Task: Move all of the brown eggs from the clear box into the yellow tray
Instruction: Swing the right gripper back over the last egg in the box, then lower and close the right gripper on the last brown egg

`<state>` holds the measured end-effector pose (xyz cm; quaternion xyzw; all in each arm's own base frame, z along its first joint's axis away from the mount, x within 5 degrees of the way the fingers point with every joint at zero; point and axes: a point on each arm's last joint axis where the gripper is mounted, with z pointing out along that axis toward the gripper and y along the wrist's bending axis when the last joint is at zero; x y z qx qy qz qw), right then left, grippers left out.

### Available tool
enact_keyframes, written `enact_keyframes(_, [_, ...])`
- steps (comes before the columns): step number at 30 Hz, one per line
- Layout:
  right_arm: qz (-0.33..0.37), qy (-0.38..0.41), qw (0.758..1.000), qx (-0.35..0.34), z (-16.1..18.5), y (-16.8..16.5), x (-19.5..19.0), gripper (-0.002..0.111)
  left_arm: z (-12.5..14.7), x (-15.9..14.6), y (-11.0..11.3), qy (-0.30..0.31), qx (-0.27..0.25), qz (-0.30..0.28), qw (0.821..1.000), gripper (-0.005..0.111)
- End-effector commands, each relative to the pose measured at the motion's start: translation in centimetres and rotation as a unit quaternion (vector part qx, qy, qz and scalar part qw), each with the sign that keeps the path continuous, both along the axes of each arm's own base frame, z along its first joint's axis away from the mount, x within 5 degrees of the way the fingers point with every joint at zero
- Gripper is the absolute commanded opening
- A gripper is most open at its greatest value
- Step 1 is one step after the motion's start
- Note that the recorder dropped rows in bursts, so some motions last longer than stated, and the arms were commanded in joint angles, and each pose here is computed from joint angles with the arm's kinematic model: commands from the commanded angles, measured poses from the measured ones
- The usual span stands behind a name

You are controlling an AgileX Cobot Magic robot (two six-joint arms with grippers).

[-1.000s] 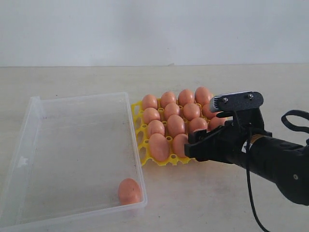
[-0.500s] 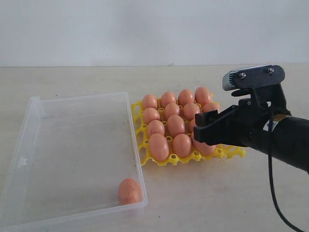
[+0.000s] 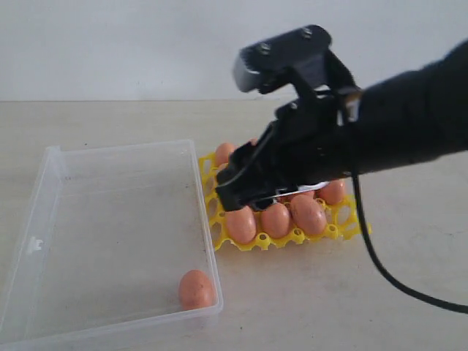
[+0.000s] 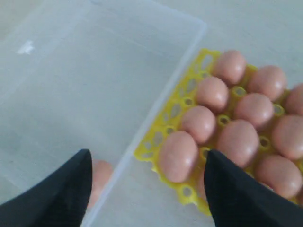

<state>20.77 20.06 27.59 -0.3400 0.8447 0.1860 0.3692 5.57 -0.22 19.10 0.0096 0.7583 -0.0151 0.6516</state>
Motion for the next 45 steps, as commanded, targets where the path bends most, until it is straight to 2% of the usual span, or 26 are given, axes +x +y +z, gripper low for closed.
enact_keyframes(1, [0.074, 0.039, 0.995, -0.055, 0.7, 4.1, -0.6, 0.064, 0.1, 0.0, 0.0, -0.002, -0.002, -0.002, 1.000, -0.004])
enact_keyframes(4, [0.064, 0.106, 0.989, -0.084, -0.4, 6.6, 0.1, 0.064, 0.1, 0.0, 0.0, -0.002, -0.002, -0.002, 1.000, -0.004])
enact_keyframes(8, [-0.021, 0.209, 0.974, -0.080, -2.5, 9.3, 1.2, 0.064, 0.1, 0.0, 0.0, -0.003, -0.003, -0.002, 1.000, -0.004])
enact_keyframes(10, [-0.032, 0.224, 0.971, -0.082, -3.0, 10.2, 1.3, 0.064, 0.1, 0.0, 0.0, -0.003, -0.003, -0.002, 1.000, -0.004])
enact_keyframes(13, [-0.024, 0.227, 0.969, -0.090, -3.4, 11.1, 0.7, 0.064, 0.1, 0.0, 0.0, -0.003, -0.003, -0.002, 1.000, -0.004])
enact_keyframes(18, [-0.056, 0.252, 0.962, -0.084, -3.4, 11.7, -0.3, 0.064, 0.1, 0.0, 0.0, -0.003, -0.003, -0.002, 1.000, -0.004])
enact_keyframes(27, [-0.165, 0.246, 0.950, -0.095, -4.0, 10.9, 0.6, 0.064, 0.1, 0.0, 0.0, -0.003, -0.002, -0.002, 1.000, -0.004])
enact_keyframes(35, [-0.144, 0.266, 0.945, -0.123, -7.1, 13.0, -0.8, 0.064, 0.1, 0.0, 0.0, -0.003, -0.002, -0.002, 1.000, -0.004])
enact_keyframes(45, [-0.158, 0.279, 0.937, -0.137, -9.0, 13.5, -0.8, 0.064, 0.1, 0.0, 0.0, -0.003, -0.002, -0.002, 1.000, -0.004])
